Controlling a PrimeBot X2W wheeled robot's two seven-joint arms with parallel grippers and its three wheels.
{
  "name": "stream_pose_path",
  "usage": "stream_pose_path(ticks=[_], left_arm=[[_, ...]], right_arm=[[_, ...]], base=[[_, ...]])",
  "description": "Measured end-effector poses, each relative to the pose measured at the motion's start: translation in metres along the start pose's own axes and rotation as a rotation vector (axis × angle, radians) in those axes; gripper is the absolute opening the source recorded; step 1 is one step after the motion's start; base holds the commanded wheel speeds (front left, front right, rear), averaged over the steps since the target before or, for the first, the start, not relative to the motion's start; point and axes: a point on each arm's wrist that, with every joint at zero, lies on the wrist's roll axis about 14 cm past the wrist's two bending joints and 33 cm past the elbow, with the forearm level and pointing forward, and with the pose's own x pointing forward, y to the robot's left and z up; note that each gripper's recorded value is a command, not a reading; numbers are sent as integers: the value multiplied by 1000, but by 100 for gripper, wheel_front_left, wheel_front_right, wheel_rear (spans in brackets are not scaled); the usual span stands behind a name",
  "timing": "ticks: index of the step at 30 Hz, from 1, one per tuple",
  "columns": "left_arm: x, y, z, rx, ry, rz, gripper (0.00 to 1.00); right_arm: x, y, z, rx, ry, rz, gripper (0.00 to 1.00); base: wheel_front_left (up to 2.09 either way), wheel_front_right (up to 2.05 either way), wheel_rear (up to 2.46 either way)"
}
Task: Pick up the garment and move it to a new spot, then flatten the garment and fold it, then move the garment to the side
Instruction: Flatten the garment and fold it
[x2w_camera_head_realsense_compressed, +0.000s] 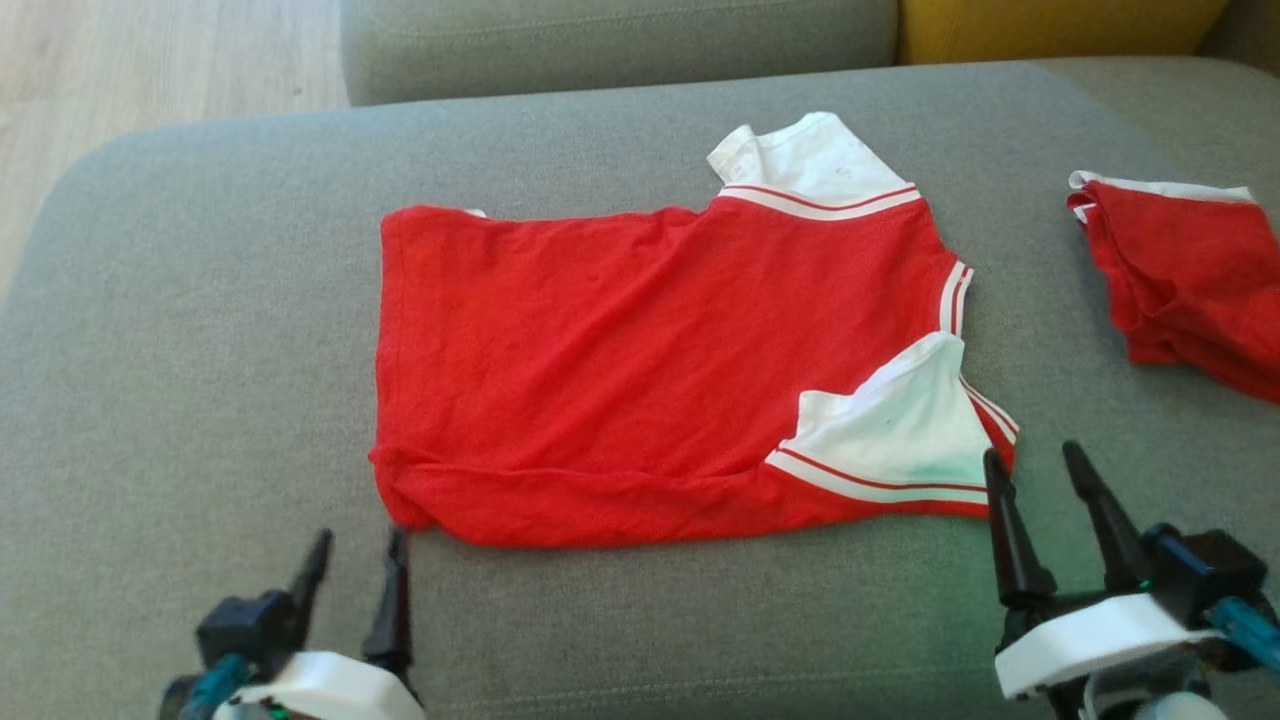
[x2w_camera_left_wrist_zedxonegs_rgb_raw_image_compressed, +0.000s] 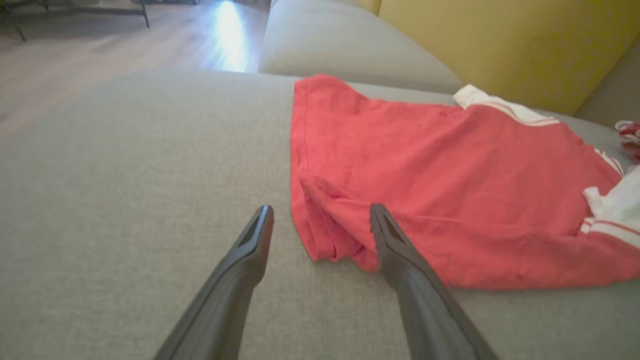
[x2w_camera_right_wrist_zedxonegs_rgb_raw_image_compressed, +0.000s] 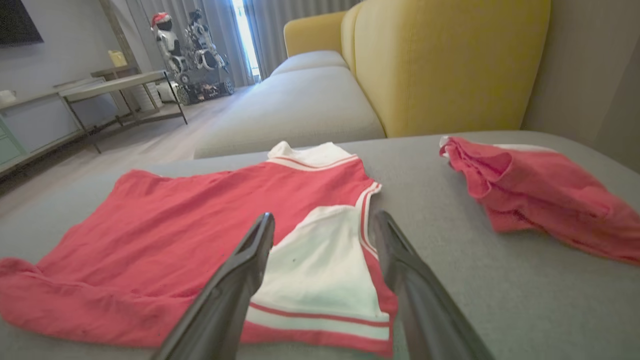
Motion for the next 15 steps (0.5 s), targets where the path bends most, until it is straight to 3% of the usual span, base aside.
stream_pose_path(ticks=[8, 15], left_arm=[[16, -6, -38, -52, 177, -45, 100], [37, -6, -50, -83, 231, -57, 100]], right_arm=[[-2, -14, -60, 26, 209, -45, 100], [17, -26, -80, 37, 279, -75, 100]], base=[[0, 0, 0], [0, 0, 0]])
